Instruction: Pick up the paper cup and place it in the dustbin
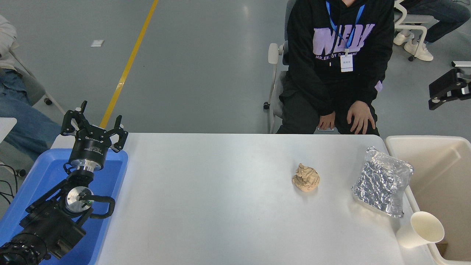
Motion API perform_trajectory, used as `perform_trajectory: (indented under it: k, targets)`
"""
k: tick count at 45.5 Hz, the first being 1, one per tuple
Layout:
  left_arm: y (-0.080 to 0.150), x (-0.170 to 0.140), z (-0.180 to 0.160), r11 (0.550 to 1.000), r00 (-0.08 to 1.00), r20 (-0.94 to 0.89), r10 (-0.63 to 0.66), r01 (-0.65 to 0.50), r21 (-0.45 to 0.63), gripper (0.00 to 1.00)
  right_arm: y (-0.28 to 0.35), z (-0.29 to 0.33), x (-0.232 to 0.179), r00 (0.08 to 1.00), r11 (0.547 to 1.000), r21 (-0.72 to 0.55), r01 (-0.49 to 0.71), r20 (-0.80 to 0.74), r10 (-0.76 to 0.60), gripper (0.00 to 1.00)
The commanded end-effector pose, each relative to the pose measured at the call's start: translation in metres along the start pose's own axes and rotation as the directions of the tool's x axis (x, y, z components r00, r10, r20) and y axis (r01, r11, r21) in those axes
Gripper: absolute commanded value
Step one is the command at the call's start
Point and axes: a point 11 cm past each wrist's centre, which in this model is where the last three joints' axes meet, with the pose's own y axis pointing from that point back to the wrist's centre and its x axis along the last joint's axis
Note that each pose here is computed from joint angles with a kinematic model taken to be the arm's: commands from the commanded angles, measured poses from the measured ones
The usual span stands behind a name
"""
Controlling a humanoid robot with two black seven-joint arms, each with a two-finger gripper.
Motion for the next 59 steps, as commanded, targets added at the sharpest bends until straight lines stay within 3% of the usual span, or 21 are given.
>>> perform_trajectory:
  k: [1,7,14,21,31,41,52,59]
  targets:
    - [0.0,0.0,0.0,1.0,1.0,-0.001,0.0,0.0,-0.001,0.99,0.013,0.018,0.001,0.991,0.999,0.018,-0.029,0.13,0.026,1.0]
    - [0.0,0.0,0.0,1.0,1.0,0.0,0.0,0.0,0.0,0.99,0.004,0.019,-0.003,0.985,0.999,0.037,-0.009,0.172,0.003,1.0]
    - [0.0,0.0,0.0,1.0,1.0,-0.001,0.0,0.0,-0.001,0.99,-0.046,0.046,-0.026,0.978,0.991,-0.051,0.125,0.176,-0.115,1.0]
    - [0.0,0.0,0.0,1.0,1.0,0.0,0.0,0.0,0.0,0.99,-0.085,0.07,-0.054,0.952,0.974,-0.036,0.224,0.223,-0.211,1.0]
    - [0.0,0.0,0.0,1.0,1.0,0.001,0.0,0.0,0.002,0.99,-0.156,0.093,-0.11,0.885,0.917,-0.034,0.398,0.278,-0.374,1.0]
    - [0.0,0.0,0.0,1.0,1.0,0.0,0.0,0.0,0.001,0.99,-0.194,0.088,-0.151,0.83,0.868,0.012,0.496,0.288,-0.478,1.0]
    - [0.0,0.0,0.0,1.0,1.0,0.0,0.002,-0.002,-0.001,0.99,-0.244,0.103,-0.179,0.906,0.944,-0.061,0.324,0.306,-0.292,1.0]
    - [0.0,0.0,0.0,1.0,1.0,0.0,0.002,-0.002,-0.001,0.99,-0.262,0.108,-0.188,0.934,0.97,-0.097,0.223,0.305,-0.184,1.0]
